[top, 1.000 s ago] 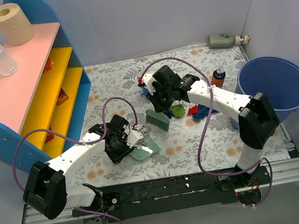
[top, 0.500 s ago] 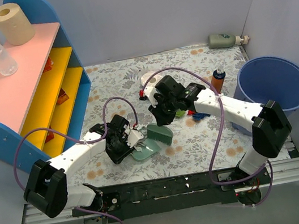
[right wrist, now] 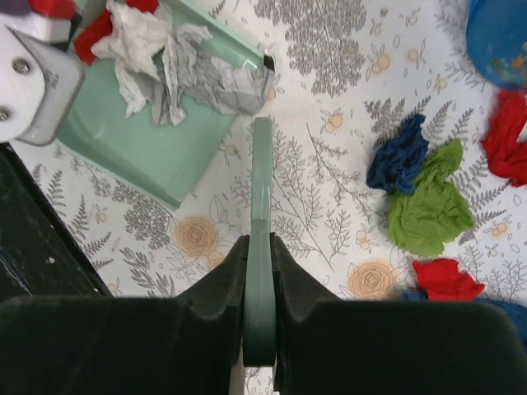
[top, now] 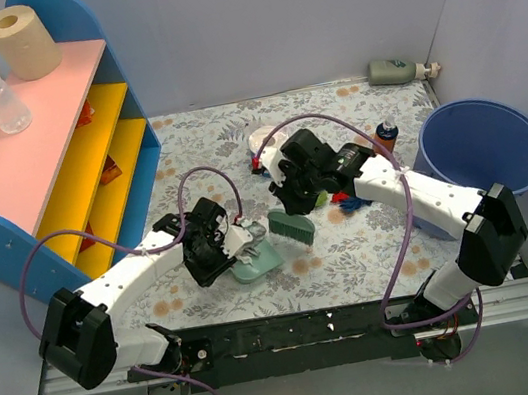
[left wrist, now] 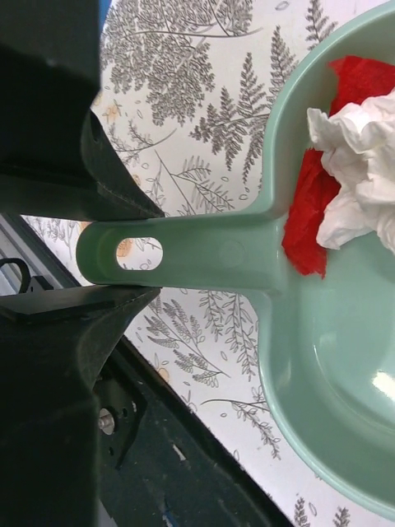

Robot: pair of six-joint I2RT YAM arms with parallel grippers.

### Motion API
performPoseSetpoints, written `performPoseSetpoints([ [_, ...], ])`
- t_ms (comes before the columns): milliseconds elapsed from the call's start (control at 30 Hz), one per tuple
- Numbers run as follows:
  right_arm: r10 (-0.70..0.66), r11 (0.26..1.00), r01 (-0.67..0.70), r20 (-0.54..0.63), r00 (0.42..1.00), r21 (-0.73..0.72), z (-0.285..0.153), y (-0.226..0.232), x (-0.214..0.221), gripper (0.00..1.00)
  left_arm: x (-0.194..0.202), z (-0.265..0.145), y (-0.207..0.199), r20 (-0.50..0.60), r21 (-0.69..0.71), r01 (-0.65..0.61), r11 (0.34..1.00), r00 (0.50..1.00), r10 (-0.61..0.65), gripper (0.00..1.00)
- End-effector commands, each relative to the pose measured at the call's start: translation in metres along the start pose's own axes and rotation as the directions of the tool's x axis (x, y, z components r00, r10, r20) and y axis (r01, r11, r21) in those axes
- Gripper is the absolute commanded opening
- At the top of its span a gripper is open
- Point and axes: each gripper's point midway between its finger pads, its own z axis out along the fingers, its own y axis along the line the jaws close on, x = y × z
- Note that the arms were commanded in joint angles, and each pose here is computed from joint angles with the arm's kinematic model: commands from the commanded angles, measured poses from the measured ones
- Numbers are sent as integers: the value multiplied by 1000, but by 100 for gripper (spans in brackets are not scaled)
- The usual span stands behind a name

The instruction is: Sweep away the paper scraps from the table

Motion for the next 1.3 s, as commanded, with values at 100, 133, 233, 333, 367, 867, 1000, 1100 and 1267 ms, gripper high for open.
performPoseSetpoints([
  [100,-5,997,19,202,979,-70,-18,8,-75,1,3,-17,-7,21,25,-28,999,999,27,0],
  [133,0,997,16,202,979,-78,-15,9,-78,1,3,-16,-9,21,36,-28,999,999,27,0],
  [233,9,995,9,168,986,-102,3,7,-79,1,3,-13,-11,15,49,-13,999,1000,12,0],
  [333,20,993,-7,110,994,-119,23,7,-65,1,1,-10,-10,21,46,-10,999,1000,9,0],
  [367,28,992,-17,92,995,-124,28,7,-60,1,2,-9,-9,17,42,-12,999,1000,11,0],
  [867,88,996,-88,18,996,-17,5,-3,1,1,13,-1,-12,-8,41,-2,999,1000,2,0],
  [1000,60,996,-53,99,993,-71,-7,7,-23,1,10,2,-10,1,32,-6,999,1000,6,0],
  [1100,41,990,-21,144,989,-141,-10,17,-39,1,6,8,-7,1,34,-6,999,1000,6,0],
  [1267,17,999,-12,145,989,-35,-17,-3,-52,1,-3,12,-1,7,26,-22,999,1000,22,0],
])
